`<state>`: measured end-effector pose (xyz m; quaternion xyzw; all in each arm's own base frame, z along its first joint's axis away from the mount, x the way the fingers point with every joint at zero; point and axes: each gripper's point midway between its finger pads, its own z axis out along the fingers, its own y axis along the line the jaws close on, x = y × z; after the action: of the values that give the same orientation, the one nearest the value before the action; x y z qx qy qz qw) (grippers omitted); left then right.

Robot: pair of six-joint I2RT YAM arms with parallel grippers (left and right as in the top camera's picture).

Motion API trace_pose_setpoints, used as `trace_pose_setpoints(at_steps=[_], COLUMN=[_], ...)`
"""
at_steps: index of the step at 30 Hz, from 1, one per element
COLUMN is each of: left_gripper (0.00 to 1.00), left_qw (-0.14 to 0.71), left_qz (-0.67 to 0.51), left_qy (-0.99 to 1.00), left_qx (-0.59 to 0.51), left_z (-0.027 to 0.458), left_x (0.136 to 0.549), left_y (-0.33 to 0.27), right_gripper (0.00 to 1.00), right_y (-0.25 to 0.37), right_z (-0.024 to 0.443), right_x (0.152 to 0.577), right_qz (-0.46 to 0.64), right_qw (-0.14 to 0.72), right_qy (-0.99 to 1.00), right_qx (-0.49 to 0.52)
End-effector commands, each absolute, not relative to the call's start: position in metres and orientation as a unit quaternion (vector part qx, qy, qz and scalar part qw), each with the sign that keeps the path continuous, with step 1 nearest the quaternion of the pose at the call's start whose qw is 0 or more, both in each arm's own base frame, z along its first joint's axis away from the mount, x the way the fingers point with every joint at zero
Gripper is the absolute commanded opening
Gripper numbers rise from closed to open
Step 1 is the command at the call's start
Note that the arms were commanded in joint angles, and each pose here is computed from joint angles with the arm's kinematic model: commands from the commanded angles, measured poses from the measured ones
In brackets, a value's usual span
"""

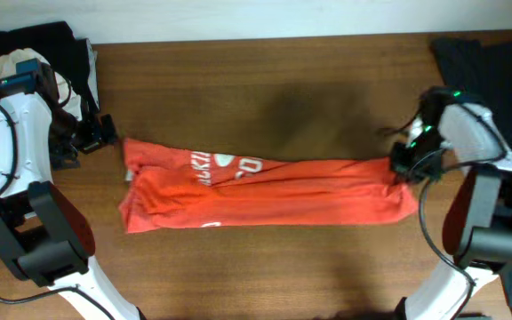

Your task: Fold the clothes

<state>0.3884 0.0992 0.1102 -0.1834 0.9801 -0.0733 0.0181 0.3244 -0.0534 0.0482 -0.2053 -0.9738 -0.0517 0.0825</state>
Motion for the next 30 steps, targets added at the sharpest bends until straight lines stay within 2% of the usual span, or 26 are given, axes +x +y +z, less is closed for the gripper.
trace_pose_setpoints(at_steps=[1, 3, 8, 12, 13, 14, 17, 19, 20, 21, 25, 27, 29, 30], left_gripper=[0.99, 0.99, 0.99, 0.99, 0.99, 0.99, 0.99, 0.99, 0.99, 0.99, 0.99, 0.99, 0.99, 0.99], left_qw=[0.022, 0.016, 0.001, 0.002, 0.002, 0.002, 0.002, 0.002, 0.002, 0.002, 0.002, 0.003, 0.004, 0.004], left_qz=[-0.077, -0.079, -0.087, -0.086, -0.086, -0.086, -0.086, -0.086, -0.086, -0.086, -0.086, -0.086, -0.086, -0.086], left_qy=[0.980, 0.980, 0.979, 0.979, 0.979, 0.979, 0.979, 0.979, 0.979, 0.979, 0.979, 0.979, 0.979, 0.979], left_qx=[-0.183, -0.184, -0.185, -0.185, -0.185, -0.185, -0.185, -0.185, -0.185, -0.185, -0.185, -0.185, -0.185, -0.185], left_z=[0.113, 0.103, 0.086, 0.086, 0.086, 0.086, 0.086, 0.086, 0.086, 0.086, 0.086, 0.086, 0.086, 0.086], left_x=[0.386, 0.383, 0.376, 0.376, 0.376, 0.376, 0.376, 0.376, 0.376, 0.376, 0.376, 0.377, 0.377, 0.377], left_y=[0.096, 0.095, 0.090, 0.091, 0.091, 0.091, 0.091, 0.091, 0.091, 0.091, 0.091, 0.091, 0.091, 0.091], right_gripper=[0.04, 0.04, 0.04, 0.06, 0.15, 0.44, 0.45, 0.49, 0.64, 0.89, 0.96, 0.96, 0.52, 0.51], right_y=[-0.057, -0.023, 0.112, 0.159, 0.171, 0.180, 0.194, 0.186, 0.170, 0.143, 0.087, 0.085, 0.110, 0.118], right_z=[0.114, 0.122, 0.119, 0.095, 0.087, 0.083, 0.083, 0.088, 0.094, 0.099, 0.089, 0.082, 0.067, 0.056], right_x=[0.349, 0.353, 0.364, 0.352, 0.349, 0.347, 0.339, 0.343, 0.348, 0.354, 0.353, 0.352, 0.350, 0.346], right_qz=[-0.038, -0.052, -0.112, -0.107, -0.105, -0.104, -0.108, -0.106, -0.100, -0.093, -0.091, -0.095, -0.155, -0.164], right_qw=[0.023, 0.018, -0.005, 0.024, 0.028, 0.031, 0.034, 0.034, 0.034, 0.039, 0.064, 0.066, 0.066, 0.066], right_qy=[-0.978, -0.986, -0.993, -0.994, -0.994, -0.993, -0.992, -0.992, -0.993, -0.995, -0.994, -0.993, -0.986, -0.984], right_qx=[-0.203, -0.155, -0.019, 0.018, 0.032, 0.044, 0.062, 0.053, 0.046, 0.025, -0.008, -0.013, -0.007, 0.000])
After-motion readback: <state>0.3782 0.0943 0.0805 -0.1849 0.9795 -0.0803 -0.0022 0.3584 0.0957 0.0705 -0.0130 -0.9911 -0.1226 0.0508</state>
